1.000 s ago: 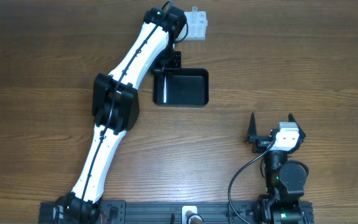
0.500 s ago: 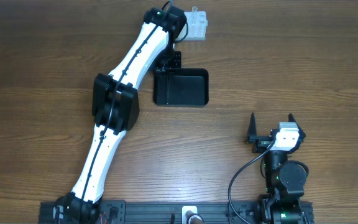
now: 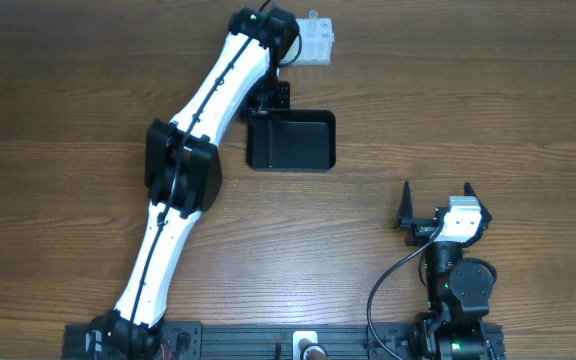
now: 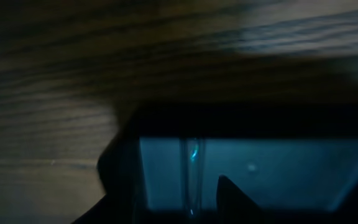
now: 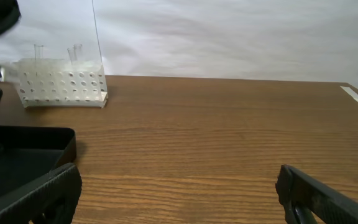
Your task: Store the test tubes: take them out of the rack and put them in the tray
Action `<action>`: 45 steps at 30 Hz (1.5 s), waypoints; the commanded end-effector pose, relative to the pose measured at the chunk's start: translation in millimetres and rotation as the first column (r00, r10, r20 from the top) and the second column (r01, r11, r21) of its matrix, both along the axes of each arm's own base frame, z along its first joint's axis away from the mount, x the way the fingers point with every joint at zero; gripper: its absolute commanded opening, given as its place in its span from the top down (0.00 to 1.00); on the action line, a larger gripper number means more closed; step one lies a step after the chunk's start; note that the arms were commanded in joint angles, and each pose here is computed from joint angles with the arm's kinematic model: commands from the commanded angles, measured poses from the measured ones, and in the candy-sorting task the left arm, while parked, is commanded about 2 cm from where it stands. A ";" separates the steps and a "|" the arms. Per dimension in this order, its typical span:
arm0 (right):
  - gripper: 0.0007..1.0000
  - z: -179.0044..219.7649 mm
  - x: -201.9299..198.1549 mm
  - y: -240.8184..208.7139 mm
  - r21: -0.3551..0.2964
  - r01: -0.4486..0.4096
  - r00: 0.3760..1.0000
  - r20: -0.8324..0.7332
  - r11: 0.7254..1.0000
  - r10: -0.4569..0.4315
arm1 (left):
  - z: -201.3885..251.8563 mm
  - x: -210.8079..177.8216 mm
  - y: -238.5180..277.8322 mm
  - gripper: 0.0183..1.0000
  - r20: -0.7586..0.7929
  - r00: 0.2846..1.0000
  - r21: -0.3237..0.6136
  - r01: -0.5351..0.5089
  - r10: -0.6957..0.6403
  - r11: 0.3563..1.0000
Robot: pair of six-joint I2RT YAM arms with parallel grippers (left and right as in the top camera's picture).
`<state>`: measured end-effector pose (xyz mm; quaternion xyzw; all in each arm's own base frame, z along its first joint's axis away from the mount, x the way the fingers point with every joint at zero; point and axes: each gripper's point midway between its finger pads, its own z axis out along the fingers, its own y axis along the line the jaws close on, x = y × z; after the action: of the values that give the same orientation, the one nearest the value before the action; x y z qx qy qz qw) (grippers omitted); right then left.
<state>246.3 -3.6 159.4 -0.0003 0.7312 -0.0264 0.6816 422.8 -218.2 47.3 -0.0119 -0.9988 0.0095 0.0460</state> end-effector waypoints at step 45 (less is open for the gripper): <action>0.01 -1.6 -0.2 2.4 0.003 -0.011 1.000 0.000 1.000 0.011 | 169.2 159.9 12.2 0.29 0.792 0.593 -0.086 -0.126 0.145 0.988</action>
<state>246.3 -3.6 159.4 -0.0002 0.7312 -0.0263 0.6816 577.6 -207.6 219.4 0.0584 -0.9145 0.0238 -0.3997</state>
